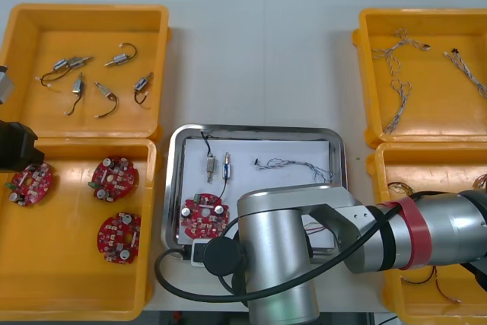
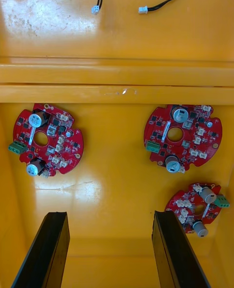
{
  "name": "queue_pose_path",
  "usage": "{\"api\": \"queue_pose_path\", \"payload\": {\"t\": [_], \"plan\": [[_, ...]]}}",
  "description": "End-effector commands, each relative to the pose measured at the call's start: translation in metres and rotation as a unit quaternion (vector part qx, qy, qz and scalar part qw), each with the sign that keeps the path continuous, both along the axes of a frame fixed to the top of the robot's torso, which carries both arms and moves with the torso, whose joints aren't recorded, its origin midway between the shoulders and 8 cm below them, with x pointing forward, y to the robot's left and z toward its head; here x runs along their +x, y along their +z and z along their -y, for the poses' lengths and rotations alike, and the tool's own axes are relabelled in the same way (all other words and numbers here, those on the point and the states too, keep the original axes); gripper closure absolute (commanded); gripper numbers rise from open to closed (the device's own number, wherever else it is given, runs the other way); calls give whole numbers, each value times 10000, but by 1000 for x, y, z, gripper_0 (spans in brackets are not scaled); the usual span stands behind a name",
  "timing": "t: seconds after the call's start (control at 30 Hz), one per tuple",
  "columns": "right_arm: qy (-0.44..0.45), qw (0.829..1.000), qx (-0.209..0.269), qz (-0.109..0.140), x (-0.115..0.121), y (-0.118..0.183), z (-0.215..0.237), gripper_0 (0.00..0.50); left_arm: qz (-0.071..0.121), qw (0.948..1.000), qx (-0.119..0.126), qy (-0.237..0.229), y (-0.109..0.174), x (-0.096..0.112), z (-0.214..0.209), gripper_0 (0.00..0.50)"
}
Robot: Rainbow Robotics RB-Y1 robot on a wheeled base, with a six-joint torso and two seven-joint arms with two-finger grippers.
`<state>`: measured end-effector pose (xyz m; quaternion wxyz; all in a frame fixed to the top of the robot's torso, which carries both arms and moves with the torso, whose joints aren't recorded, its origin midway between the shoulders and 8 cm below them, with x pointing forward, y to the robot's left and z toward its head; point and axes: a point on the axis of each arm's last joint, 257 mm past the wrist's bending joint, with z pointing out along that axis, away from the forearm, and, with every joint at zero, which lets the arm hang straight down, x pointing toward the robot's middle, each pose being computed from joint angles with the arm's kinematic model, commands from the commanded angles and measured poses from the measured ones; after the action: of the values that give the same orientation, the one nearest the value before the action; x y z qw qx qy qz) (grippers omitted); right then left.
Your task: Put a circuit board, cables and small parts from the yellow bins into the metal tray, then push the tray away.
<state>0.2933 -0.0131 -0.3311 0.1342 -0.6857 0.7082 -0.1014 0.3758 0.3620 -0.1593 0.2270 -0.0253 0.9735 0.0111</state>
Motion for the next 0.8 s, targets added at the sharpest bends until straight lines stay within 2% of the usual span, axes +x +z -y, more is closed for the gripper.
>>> {"api": "queue_pose_path", "payload": {"t": [0.03,0.8], "plan": [[165,9998,96,-16,-14,-1,-6,0,122,9994,323,31,14,-4,-20,0],[104,9998,102,122,-8,-9,-11,0,122,9994,323,31,14,-4,-20,0]]}}
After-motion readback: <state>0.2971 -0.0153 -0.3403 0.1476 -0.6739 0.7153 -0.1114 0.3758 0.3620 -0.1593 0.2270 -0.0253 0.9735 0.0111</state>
